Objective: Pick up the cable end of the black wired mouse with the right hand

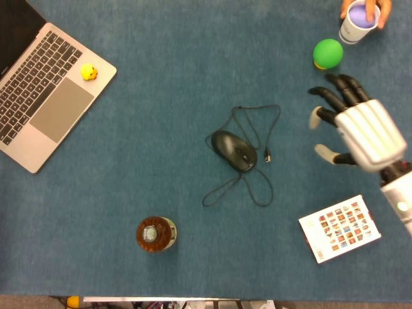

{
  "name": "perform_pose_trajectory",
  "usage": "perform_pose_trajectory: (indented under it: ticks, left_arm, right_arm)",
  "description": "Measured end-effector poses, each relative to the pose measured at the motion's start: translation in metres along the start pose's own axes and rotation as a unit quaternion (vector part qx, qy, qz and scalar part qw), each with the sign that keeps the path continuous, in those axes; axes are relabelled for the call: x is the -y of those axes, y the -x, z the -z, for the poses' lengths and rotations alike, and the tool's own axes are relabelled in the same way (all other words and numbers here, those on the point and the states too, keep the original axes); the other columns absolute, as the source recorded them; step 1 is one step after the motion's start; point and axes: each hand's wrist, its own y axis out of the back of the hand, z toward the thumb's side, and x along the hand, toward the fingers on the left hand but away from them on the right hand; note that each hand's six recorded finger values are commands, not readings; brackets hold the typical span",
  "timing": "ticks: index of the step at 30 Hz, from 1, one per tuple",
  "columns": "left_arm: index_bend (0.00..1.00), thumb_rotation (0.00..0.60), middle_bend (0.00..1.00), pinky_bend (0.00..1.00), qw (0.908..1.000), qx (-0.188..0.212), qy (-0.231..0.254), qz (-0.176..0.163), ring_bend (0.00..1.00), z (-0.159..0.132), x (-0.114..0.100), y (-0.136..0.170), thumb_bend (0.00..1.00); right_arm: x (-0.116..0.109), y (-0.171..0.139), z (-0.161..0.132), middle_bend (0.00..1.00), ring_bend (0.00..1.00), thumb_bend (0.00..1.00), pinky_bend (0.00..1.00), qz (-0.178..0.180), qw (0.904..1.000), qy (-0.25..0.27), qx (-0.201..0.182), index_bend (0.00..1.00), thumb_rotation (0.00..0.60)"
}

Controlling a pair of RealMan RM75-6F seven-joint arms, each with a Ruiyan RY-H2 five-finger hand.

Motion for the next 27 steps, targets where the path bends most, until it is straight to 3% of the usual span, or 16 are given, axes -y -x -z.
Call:
perform_pose_trajectory:
  ticks: [13, 27]
  left_arm:
    - [0.28, 0.600, 0.21, 0.09, 1.0000, -0.007, 0.004, -0.001, 0.16, 0.008, 0.001, 0.003, 0.15]
    - [0.28, 0.600, 0.21, 0.09, 0.9998, -0.017, 0.006, 0.000, 0.16, 0.016, 0.001, 0.006, 0.15]
  right_arm:
    - [0.066, 0.047, -0.028, 0.22, 0.00, 0.19, 0.09, -0.087, 0.9912, -0.097, -0.023, 0.49, 0.600]
    - [0.120, 0.065, -0.040, 0.22, 0.00, 0.20, 0.09, -0.135, 0.9757, -0.169, -0.033, 0.50, 0.600]
